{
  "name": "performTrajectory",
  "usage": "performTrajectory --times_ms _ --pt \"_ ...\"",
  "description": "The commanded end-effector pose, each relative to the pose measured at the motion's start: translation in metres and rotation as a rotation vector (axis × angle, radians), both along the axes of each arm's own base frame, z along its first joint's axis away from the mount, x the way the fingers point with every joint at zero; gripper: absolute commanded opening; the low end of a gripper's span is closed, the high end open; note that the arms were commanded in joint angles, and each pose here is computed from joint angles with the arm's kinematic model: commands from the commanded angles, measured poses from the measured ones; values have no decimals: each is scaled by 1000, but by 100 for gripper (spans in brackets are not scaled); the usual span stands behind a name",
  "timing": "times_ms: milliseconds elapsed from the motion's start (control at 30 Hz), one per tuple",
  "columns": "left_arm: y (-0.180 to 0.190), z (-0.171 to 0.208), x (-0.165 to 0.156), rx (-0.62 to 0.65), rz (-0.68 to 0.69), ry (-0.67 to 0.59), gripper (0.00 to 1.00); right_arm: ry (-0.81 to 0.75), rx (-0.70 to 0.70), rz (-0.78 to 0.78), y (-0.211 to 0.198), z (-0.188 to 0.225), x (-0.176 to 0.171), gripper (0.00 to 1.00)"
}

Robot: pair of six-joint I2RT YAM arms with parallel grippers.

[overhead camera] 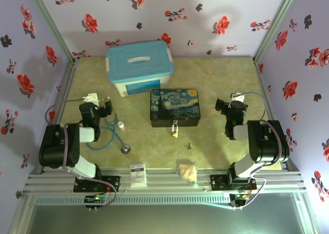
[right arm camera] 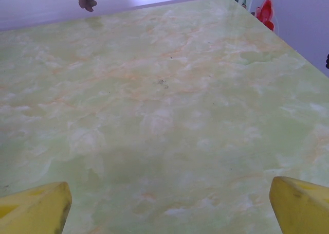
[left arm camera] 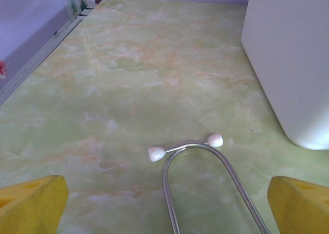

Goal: Unlock a padlock with a key

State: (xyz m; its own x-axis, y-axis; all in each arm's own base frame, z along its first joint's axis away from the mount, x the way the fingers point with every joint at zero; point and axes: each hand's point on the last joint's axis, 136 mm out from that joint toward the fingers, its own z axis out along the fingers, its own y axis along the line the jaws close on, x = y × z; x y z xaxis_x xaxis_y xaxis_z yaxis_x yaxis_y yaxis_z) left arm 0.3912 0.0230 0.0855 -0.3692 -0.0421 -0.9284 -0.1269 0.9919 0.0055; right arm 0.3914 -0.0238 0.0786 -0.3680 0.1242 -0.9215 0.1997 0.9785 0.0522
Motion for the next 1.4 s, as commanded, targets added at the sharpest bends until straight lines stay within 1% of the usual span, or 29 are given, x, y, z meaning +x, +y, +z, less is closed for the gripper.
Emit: performTrajectory --times_ms 0,633,800,900,967,1033,1100,1133,1167,1267,1300,1367 --pt "-2 9 7 28 -14 -30 100 -34 -19 -17 -4 9 3 99" --pt "-2 10 6 27 -15 -36 100 -34 -17 -17 -4 9 2 99" --pt "4 33 -3 17 12 -74 100 -37 -17 29 4 18 3 99" --pt "7 52 -7 13 27 -76 100 -24 -19 9 0 34 1 99" --pt "12 69 -13 -8 61 -122 100 -3 -11 -9 -2 41 -1 99" --pt "16 85 -20 -82 107 -178 100 64 60 -105 -12 48 -5 99" --pt "16 98 -25 -211 140 -215 100 141 150 -193 -17 50 -13 99" --pt "10 108 -27 -301 126 -241 100 185 200 -215 -17 50 -16 99" --pt "0 114 -32 -382 79 -248 100 220 250 -213 -13 48 -18 99" --pt "-21 132 -44 -544 -36 -360 100 301 399 -77 20 44 -19 99" --pt "-26 136 -46 -606 -52 -362 100 331 448 -16 34 44 -22 99" --pt "-40 126 -49 -706 -79 -259 100 358 533 79 56 48 -30 99"
